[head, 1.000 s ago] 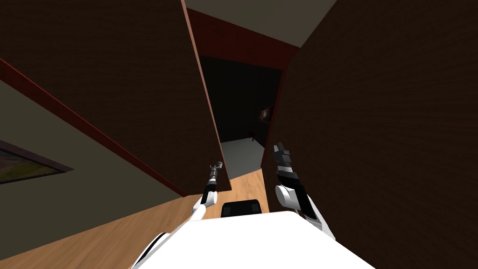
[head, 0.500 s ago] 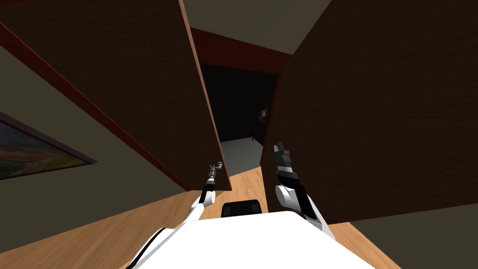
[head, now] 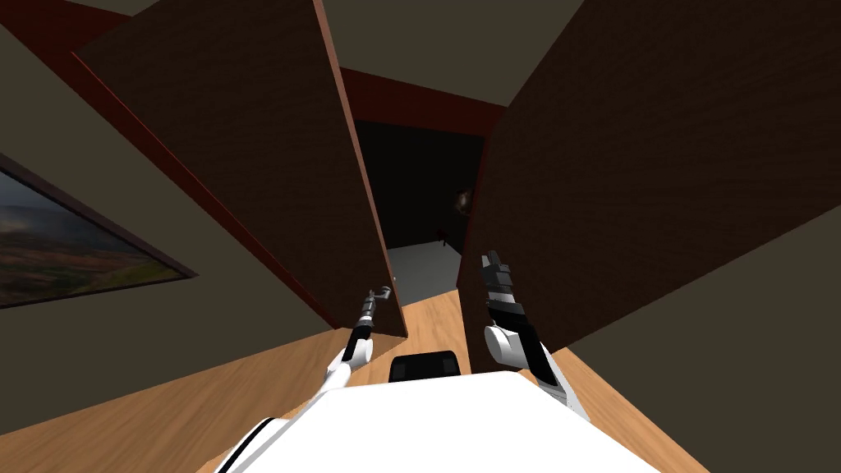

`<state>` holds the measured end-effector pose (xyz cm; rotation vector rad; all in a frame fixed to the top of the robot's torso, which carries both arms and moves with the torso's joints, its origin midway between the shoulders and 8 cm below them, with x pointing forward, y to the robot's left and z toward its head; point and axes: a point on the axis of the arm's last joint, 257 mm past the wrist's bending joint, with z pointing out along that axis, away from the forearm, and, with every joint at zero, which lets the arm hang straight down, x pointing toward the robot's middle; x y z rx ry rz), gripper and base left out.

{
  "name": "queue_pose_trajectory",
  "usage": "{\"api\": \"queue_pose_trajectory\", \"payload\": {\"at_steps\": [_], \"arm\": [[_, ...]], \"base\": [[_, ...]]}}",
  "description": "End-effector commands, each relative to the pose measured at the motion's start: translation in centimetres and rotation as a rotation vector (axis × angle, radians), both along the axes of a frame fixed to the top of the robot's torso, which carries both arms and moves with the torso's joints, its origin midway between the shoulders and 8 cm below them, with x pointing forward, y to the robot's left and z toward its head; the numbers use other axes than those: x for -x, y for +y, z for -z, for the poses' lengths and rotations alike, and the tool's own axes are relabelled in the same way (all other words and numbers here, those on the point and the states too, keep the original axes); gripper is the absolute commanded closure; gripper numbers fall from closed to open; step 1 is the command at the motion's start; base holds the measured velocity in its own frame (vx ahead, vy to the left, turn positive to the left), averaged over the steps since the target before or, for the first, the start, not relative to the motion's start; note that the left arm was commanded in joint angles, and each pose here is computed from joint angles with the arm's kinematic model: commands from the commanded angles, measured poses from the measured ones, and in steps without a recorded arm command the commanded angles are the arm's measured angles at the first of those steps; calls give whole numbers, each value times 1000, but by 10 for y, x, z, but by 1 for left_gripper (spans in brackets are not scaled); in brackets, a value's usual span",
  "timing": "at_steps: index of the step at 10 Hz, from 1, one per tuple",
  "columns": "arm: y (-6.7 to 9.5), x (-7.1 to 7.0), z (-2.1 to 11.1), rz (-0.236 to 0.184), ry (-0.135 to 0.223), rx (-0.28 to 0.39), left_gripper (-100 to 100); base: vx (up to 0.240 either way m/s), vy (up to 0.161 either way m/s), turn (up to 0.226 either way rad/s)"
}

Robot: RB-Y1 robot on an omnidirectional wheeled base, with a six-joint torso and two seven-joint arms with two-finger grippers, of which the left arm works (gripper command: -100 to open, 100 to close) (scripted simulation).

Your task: Pull the door open

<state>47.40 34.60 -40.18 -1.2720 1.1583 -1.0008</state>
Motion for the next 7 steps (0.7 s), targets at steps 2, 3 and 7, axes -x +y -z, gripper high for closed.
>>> {"api": "queue_pose_trajectory", "payload": {"at_steps": [2, 3, 7], "arm": [[15, 2, 4, -19, 8, -10, 100], [23, 4, 4, -15, 12, -15, 100], [22, 6, 3, 23, 5, -4, 100]], "base": [[1, 10, 8], [-12, 41, -59], [-39, 51, -138]]}}
